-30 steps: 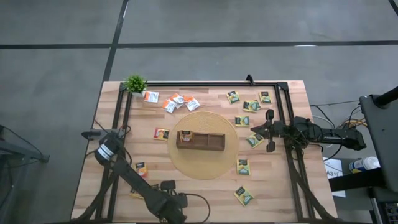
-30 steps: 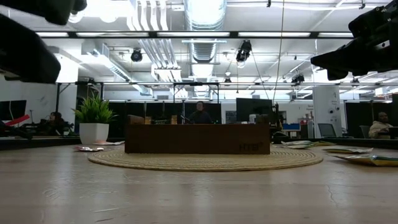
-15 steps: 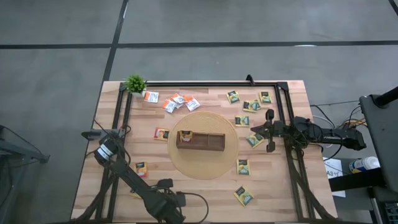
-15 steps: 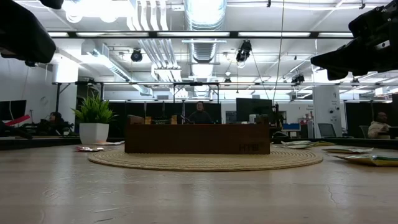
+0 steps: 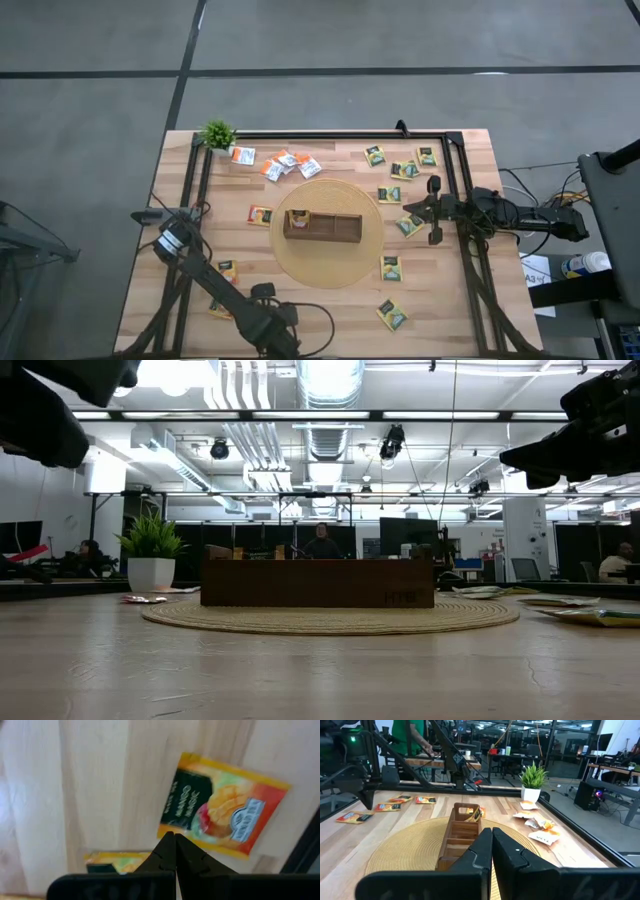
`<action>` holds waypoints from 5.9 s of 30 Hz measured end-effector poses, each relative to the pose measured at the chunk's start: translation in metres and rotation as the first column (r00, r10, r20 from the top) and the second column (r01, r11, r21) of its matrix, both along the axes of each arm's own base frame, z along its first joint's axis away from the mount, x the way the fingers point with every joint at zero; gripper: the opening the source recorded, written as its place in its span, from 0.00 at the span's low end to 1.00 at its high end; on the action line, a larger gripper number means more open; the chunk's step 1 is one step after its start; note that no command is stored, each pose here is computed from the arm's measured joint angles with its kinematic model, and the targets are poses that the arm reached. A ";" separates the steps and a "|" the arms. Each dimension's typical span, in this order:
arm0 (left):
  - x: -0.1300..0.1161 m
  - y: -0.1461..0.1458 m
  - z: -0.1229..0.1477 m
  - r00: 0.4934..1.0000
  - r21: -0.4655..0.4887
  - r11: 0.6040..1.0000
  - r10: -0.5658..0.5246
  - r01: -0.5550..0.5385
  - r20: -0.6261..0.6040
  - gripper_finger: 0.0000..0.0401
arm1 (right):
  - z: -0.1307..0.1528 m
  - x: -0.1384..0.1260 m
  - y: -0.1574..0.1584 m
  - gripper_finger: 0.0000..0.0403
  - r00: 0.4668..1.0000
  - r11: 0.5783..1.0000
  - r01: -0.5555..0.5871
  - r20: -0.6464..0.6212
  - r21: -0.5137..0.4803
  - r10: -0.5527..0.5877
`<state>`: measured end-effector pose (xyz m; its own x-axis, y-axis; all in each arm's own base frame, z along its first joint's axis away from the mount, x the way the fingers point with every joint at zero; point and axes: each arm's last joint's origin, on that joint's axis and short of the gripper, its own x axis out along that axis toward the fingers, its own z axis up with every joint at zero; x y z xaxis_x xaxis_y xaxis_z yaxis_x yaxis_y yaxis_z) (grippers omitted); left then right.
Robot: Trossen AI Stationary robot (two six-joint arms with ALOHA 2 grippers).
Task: Pick & Place Tea
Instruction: Put the mango tea sachet into the left section of the wooden organizer
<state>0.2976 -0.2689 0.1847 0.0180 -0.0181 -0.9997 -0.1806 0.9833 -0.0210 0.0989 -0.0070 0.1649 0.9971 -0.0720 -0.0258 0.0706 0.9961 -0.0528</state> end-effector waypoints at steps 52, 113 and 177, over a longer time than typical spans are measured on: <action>-0.006 0.007 -0.035 0.998 -0.026 0.998 0.060 -0.059 0.032 0.37 | 0.000 0.000 0.000 0.02 1.000 1.000 0.000 0.000 0.000 0.000; 0.042 0.144 0.031 0.971 0.877 0.480 -0.211 0.002 0.114 0.00 | 0.000 0.000 0.000 0.02 1.000 1.000 0.000 0.000 0.000 0.000; 0.051 0.177 0.003 0.980 0.845 0.526 -0.100 -0.095 0.172 0.32 | 0.000 0.000 0.000 0.02 1.000 1.000 0.000 0.000 0.000 0.000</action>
